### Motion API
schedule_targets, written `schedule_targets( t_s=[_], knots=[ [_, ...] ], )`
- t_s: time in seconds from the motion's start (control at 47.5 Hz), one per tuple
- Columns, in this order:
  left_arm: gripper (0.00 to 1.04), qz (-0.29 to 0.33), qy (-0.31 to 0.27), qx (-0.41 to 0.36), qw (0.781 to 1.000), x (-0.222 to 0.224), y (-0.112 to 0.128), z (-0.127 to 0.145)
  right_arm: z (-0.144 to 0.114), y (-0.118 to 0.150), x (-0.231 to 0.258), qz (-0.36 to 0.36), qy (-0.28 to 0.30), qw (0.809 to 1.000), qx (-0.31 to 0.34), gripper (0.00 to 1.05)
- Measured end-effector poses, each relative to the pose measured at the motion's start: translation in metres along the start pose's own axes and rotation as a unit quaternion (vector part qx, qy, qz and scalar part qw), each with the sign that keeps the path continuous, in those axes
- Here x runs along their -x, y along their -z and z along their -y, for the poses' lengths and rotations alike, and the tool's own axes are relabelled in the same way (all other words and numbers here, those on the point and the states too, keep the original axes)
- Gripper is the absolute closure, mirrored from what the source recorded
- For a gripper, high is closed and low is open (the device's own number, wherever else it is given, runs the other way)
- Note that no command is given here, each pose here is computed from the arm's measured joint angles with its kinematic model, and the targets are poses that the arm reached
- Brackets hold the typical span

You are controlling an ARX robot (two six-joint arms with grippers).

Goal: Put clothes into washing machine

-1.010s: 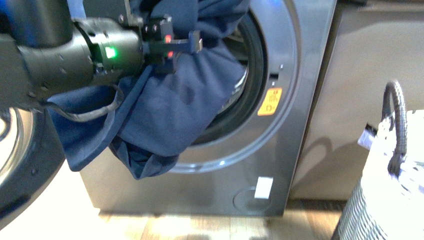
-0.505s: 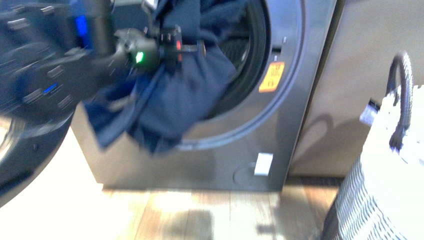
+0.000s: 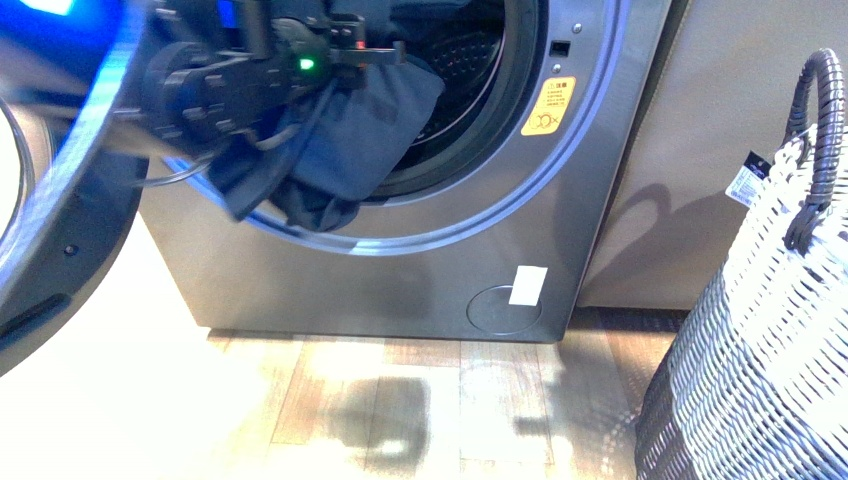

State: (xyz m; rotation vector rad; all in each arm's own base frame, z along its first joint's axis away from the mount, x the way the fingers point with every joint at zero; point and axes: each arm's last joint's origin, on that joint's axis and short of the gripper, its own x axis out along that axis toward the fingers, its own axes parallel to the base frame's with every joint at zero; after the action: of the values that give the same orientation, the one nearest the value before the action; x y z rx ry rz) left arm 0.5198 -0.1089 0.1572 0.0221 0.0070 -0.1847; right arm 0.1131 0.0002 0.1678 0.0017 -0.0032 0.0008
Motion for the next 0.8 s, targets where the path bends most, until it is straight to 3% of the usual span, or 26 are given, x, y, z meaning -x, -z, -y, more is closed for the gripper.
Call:
schedule_targets(
  t_s=[0.505, 0.8],
  knots=[
    [0.82, 0.028, -0.052, -0.006, 0.998, -0.058, 0.005, -0.012, 0.0, 0.003, 0.015, -0.004, 0.0, 1.0, 0.0, 1.02],
    [0.82, -0.007, -0.057, -0.033, 0.998, -0.073, 0.014, -0.001, 0.0, 0.003, 0.015, -0.001, 0.0, 1.0, 0.0, 1.02]
  ],
)
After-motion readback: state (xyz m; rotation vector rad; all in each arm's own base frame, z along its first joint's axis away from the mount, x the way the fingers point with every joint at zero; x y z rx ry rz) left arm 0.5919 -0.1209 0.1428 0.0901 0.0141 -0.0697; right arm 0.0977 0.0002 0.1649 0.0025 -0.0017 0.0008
